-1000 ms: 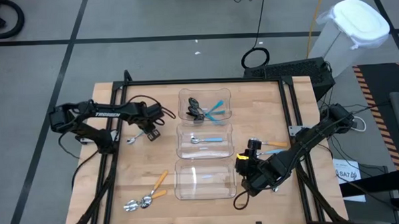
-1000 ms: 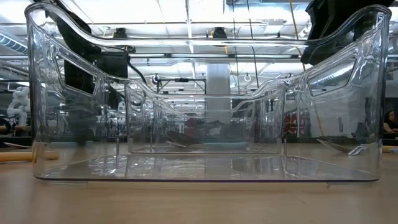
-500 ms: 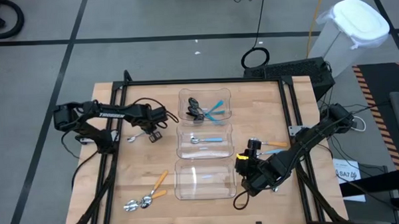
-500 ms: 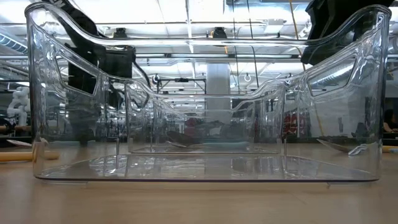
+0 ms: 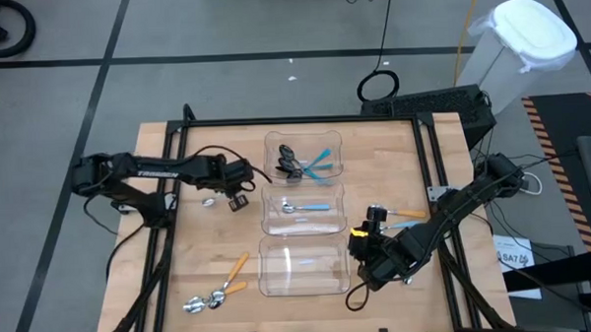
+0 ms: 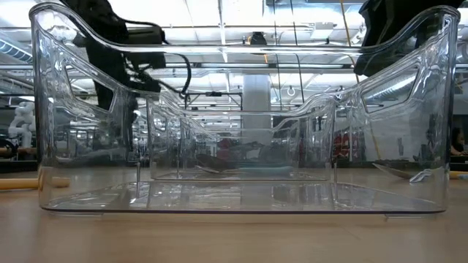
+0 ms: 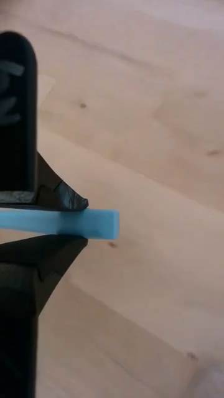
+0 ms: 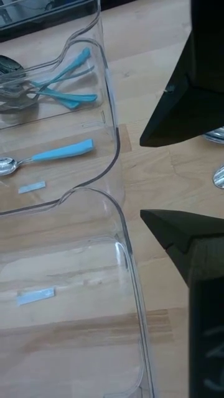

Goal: Sort silverware by color (type)
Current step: Put the light blue spoon into the middle transparent bin

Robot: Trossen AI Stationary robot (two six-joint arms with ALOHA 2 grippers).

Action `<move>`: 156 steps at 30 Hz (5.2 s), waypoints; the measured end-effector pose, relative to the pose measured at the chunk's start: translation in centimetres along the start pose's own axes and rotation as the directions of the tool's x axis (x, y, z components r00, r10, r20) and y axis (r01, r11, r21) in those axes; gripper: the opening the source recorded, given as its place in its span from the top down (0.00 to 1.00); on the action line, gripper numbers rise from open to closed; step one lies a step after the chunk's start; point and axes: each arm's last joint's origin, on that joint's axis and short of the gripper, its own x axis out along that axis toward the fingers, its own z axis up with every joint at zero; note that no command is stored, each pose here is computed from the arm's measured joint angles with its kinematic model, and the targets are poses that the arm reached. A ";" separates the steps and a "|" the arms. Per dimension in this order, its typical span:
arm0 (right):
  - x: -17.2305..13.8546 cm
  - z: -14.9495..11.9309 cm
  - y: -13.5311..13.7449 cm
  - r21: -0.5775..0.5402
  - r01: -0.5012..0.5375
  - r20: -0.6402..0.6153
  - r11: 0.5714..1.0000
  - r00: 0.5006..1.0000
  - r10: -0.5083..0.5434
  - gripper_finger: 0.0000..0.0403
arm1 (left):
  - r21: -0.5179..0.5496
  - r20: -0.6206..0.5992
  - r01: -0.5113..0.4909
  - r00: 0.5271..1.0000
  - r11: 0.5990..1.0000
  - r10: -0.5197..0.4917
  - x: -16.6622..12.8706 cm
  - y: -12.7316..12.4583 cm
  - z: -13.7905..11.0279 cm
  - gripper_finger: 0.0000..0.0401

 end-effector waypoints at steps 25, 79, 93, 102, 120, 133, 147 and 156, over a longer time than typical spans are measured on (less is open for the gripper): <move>0.0 0.0 0.0 -0.010 0.005 0.005 1.000 1.000 -0.005 0.58 | 0.188 0.392 0.132 0.899 0.973 -0.198 -8.0 -3.5 -1.3 0.87; 0.0 0.1 0.0 -0.009 0.002 0.009 1.000 1.000 -0.002 0.58 | 0.471 0.542 0.020 0.782 0.882 -0.307 -12.0 -10.1 9.6 0.87; 0.0 0.1 0.0 -0.009 0.002 0.009 1.000 1.000 -0.002 0.58 | 0.483 0.507 0.074 0.789 0.873 -0.348 -8.3 -12.3 11.1 0.87; 0.0 0.1 0.0 -0.011 0.002 0.009 1.000 1.000 -0.002 0.58 | 0.458 0.467 0.103 0.817 0.883 -0.337 -6.2 -12.0 11.8 0.87; 0.0 0.1 0.0 -0.012 0.002 0.009 1.000 1.000 -0.002 0.58 | 0.424 0.416 0.120 0.855 0.898 -0.311 -3.5 -12.3 12.2 0.87; 0.0 0.1 0.0 -0.017 0.003 0.007 1.000 1.000 -0.003 0.58 | 0.436 0.388 0.121 0.869 0.892 -0.307 -1.6 -13.0 12.3 0.87; 0.0 0.1 0.0 -0.018 0.003 0.007 1.000 1.000 -0.003 0.58 | 0.444 0.359 0.134 0.879 0.886 -0.312 -0.5 -13.3 12.3 0.87; 0.0 0.1 0.0 -0.018 0.004 0.007 1.000 1.000 -0.003 0.58 | 0.443 0.358 0.136 0.879 0.886 -0.314 -0.2 -13.4 12.3 0.87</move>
